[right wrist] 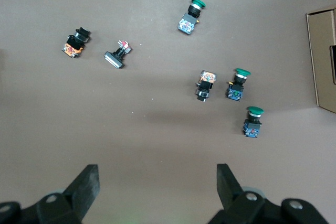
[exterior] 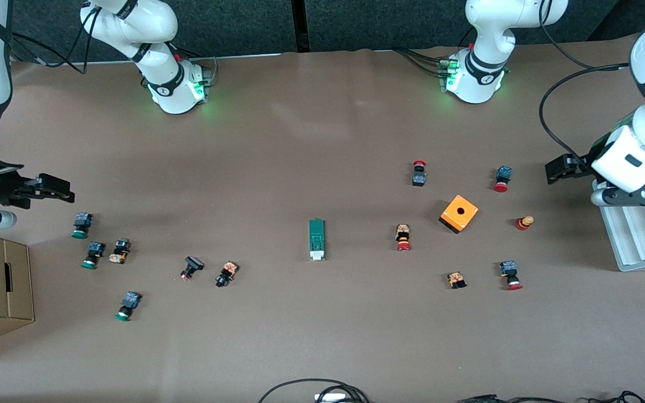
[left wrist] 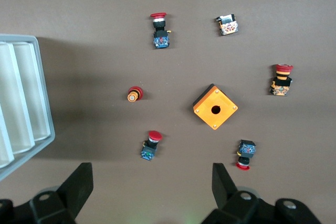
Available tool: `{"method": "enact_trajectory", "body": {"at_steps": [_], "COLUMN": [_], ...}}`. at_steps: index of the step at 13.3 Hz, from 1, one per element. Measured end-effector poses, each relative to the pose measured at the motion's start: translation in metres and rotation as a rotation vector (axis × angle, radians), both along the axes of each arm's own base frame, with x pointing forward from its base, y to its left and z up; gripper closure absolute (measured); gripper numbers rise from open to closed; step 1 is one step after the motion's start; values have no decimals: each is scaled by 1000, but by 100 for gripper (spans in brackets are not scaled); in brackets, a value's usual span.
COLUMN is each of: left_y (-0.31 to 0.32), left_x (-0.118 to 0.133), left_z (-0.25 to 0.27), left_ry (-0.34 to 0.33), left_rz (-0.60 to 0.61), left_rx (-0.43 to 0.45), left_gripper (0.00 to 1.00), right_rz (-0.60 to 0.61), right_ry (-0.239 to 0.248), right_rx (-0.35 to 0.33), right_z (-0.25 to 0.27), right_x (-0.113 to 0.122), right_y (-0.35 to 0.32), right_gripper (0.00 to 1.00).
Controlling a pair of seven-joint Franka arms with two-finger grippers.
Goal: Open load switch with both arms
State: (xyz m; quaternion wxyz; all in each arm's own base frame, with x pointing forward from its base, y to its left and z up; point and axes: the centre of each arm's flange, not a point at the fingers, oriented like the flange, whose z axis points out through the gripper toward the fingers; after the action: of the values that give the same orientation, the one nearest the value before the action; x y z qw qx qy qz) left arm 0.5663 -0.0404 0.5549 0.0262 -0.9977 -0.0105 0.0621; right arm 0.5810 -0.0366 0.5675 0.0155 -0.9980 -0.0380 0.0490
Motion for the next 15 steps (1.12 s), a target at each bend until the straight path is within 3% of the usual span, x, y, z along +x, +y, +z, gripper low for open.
{"method": "enact_trajectory", "body": {"at_steps": [6,15], "left_y": [-102,-249], "left_x": [-17,-7], "left_z": [-9,-53], "left_ry": [23,-188], "left_rz": [82,198], "left_rx": [39,-56], "left_gripper": [0,0], "right_rz": [-2,-5], "right_ry": [-3,7], "right_rx": [11,12], "right_z": [0,-10], "right_x": [1,5], "right_y": [1,-2], "right_gripper": [0,0]}}
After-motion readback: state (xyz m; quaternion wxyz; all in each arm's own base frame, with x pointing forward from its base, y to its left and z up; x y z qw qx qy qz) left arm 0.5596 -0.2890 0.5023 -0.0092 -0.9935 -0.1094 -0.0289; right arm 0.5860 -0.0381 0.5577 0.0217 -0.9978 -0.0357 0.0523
